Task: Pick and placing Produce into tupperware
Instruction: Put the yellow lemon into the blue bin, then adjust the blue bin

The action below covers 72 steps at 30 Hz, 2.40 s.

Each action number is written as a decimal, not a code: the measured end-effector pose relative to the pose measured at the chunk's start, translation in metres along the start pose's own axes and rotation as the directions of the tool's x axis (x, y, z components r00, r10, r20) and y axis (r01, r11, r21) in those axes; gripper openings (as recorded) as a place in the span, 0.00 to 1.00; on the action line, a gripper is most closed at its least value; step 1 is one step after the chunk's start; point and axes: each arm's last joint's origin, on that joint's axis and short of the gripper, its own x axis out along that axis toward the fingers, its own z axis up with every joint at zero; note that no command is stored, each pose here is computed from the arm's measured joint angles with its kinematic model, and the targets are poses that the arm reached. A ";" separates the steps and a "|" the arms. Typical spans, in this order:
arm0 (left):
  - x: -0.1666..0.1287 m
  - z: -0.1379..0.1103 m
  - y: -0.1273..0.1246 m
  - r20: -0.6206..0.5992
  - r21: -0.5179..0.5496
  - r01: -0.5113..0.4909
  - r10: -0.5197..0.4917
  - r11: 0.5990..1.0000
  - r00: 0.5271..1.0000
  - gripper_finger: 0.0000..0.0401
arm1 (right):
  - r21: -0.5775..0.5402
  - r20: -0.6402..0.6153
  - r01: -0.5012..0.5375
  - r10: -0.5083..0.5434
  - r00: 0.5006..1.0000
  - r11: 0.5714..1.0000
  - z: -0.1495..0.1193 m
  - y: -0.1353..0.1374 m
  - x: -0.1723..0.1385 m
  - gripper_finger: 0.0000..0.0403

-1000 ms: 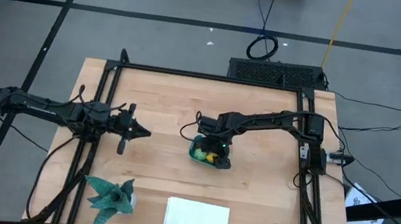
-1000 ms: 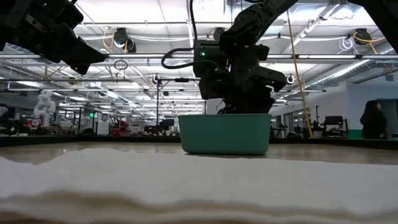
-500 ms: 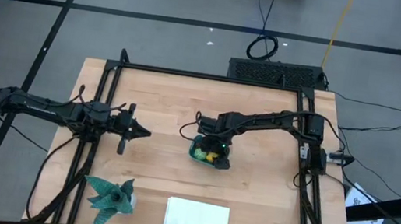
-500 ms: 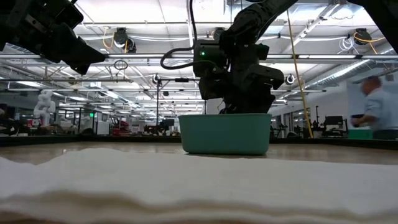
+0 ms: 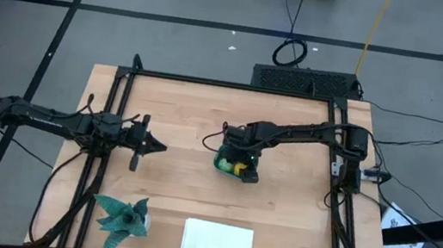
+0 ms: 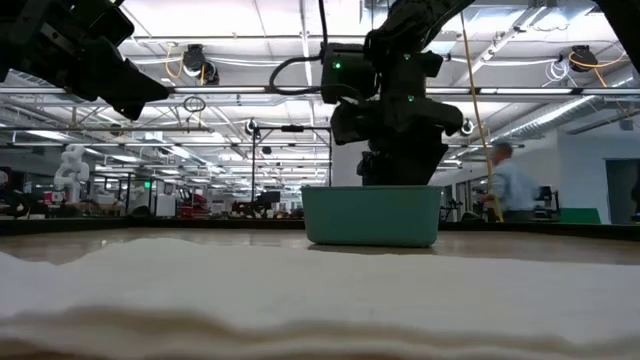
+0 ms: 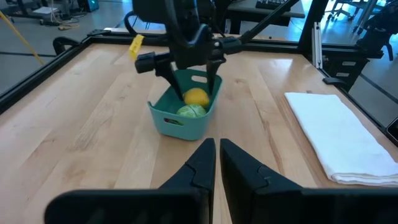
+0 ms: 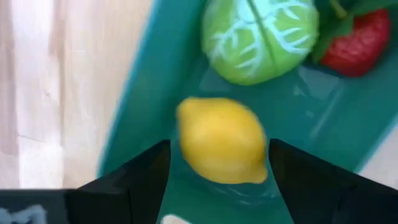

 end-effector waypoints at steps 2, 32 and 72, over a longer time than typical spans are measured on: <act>0.000 0.000 0.000 0.000 -0.002 0.000 0.000 1.000 1.000 0.06 | 0.001 -0.003 0.006 -0.006 1.000 1.000 0.000 0.001 0.000 0.65; 0.000 0.000 0.000 0.000 -0.013 0.000 0.000 1.000 1.000 0.06 | 0.010 0.018 0.012 -0.013 1.000 1.000 0.006 0.004 -0.018 0.65; 0.000 0.000 0.000 -0.001 -0.019 0.000 0.000 1.000 1.000 0.06 | -0.065 -0.061 0.007 -0.011 0.998 0.998 0.003 0.007 -0.034 0.00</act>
